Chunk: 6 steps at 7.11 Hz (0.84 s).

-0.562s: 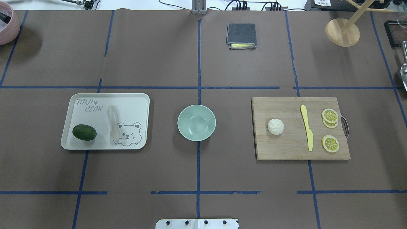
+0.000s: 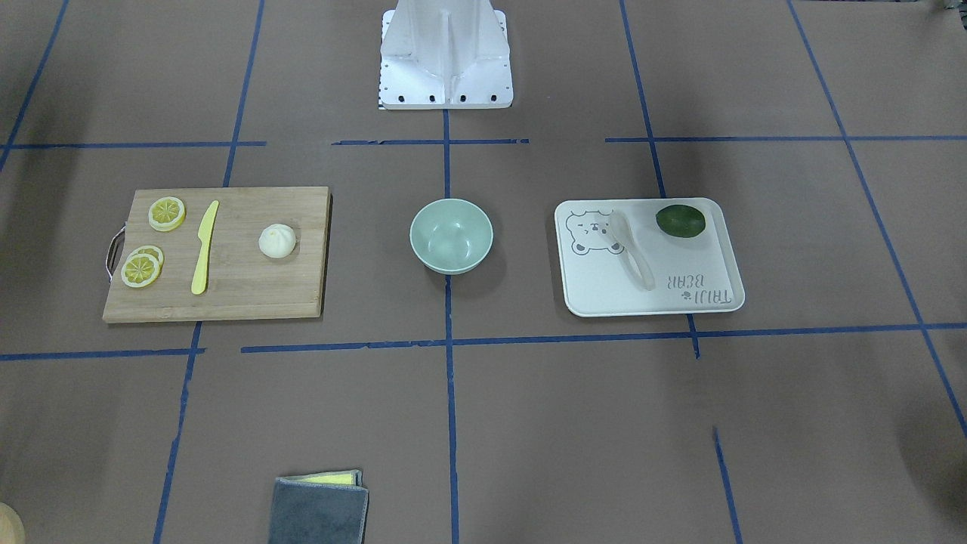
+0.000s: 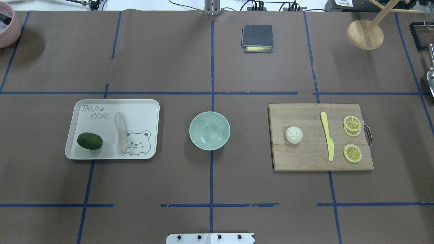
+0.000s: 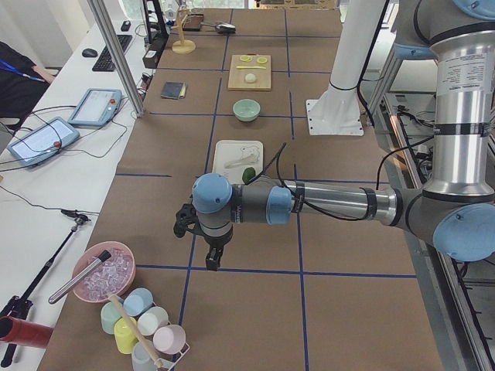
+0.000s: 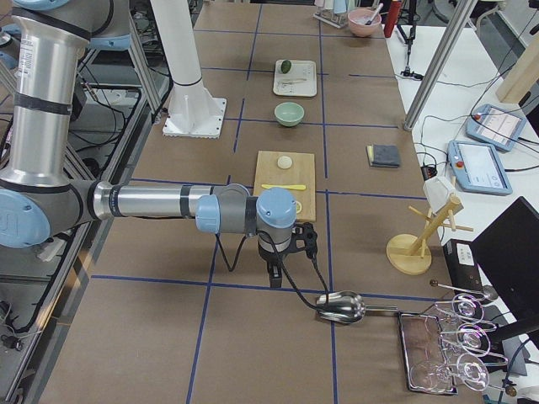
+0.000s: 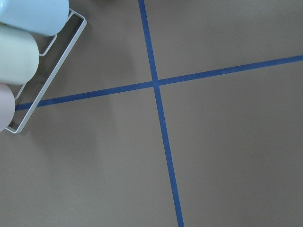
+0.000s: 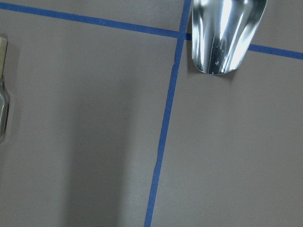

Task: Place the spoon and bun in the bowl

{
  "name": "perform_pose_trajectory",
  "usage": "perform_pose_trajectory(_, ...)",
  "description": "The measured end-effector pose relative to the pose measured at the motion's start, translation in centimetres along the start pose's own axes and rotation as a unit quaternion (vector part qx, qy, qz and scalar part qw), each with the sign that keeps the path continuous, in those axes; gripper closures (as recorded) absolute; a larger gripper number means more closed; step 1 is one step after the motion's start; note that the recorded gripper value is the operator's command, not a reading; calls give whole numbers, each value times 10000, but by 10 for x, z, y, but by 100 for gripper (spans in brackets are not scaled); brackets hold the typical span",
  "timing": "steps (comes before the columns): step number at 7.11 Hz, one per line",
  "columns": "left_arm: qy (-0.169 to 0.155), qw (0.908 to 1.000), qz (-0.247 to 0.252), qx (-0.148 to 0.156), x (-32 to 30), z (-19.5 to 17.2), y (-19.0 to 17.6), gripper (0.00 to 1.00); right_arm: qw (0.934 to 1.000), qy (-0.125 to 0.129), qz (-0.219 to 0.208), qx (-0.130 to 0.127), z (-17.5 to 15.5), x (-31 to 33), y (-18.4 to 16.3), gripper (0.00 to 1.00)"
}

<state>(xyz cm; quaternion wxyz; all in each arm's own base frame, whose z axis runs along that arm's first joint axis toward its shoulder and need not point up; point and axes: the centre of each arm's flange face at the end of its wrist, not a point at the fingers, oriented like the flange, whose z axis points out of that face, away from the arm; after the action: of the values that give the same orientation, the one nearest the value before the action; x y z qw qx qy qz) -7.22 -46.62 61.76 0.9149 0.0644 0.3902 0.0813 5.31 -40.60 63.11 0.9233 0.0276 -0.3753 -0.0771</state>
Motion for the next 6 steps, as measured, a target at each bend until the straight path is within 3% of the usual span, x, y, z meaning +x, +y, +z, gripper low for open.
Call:
perform_pose_trajectory(3,-21,9973,711,201,33,12,-20,0,9986,60,-346,406,-36,-30,-43,0)
perform_pose_trajectory(4,-27,9922,1147,485,48,12,-31,0,9980,56,-381,508,-45,-37,-57,0)
perform_pose_trajectory(6,-67,9684,2107,1331,79,-5,-55,0,9974,48,-390,597,-53,-44,-68,0)
